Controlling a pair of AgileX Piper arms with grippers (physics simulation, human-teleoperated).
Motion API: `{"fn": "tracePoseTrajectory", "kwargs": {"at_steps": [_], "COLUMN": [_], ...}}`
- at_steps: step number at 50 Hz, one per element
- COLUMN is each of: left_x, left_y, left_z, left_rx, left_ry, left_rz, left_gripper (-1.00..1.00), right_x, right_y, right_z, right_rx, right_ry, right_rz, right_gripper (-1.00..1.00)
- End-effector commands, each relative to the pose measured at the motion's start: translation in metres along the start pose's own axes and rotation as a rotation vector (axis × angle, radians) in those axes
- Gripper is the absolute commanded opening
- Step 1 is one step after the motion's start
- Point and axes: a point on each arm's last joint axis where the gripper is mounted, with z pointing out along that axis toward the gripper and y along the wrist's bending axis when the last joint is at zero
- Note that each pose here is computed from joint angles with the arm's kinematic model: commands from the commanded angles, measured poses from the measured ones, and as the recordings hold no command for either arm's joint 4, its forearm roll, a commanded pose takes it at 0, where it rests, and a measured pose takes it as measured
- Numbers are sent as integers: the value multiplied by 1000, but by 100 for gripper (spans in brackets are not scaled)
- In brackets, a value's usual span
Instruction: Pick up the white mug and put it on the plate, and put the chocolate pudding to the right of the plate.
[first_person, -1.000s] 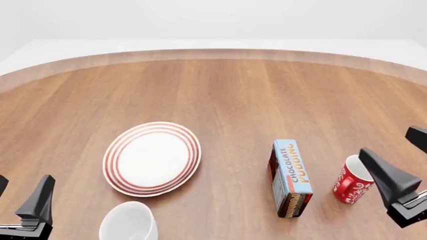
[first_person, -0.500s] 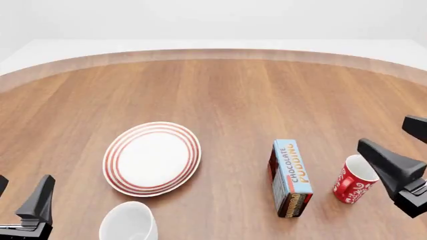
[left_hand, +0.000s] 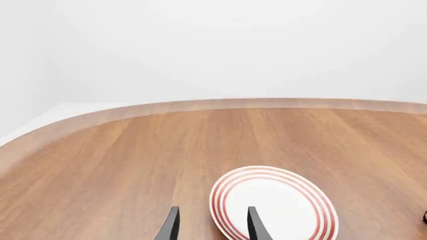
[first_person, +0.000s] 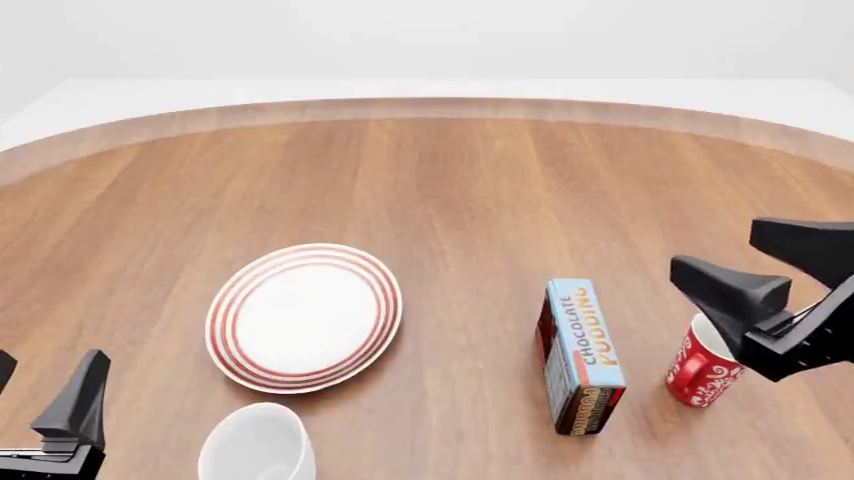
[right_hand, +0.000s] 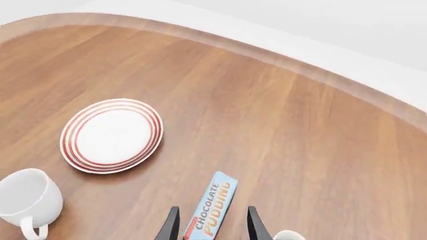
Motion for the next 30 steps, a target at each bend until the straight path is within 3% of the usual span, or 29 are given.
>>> {"fn": "tracePoseTrajectory", "kwargs": {"at_steps": [1,2,22,28,30], "left_x": [0,0,0,0,0], "left_y": [0,0,0,0,0], "left_z": [0,0,0,0,0], "left_rx": [0,0,0,0,0], "left_ry": [0,0,0,0,0], "left_rz": [0,0,0,0,0], "left_gripper": [100,100,100,100,100], "right_x": [-3,0,3,-1,-3], "right_y": [1,0,-2,-2,-2], "right_z": [14,22,48,53,56], "right_rx": [-12,-5,-12,-14,-15], "right_ry": [50,90,236,256,267], "right_rz": [17,-8,-28,-23,5], "right_gripper": [100,100,100,100,100]}}
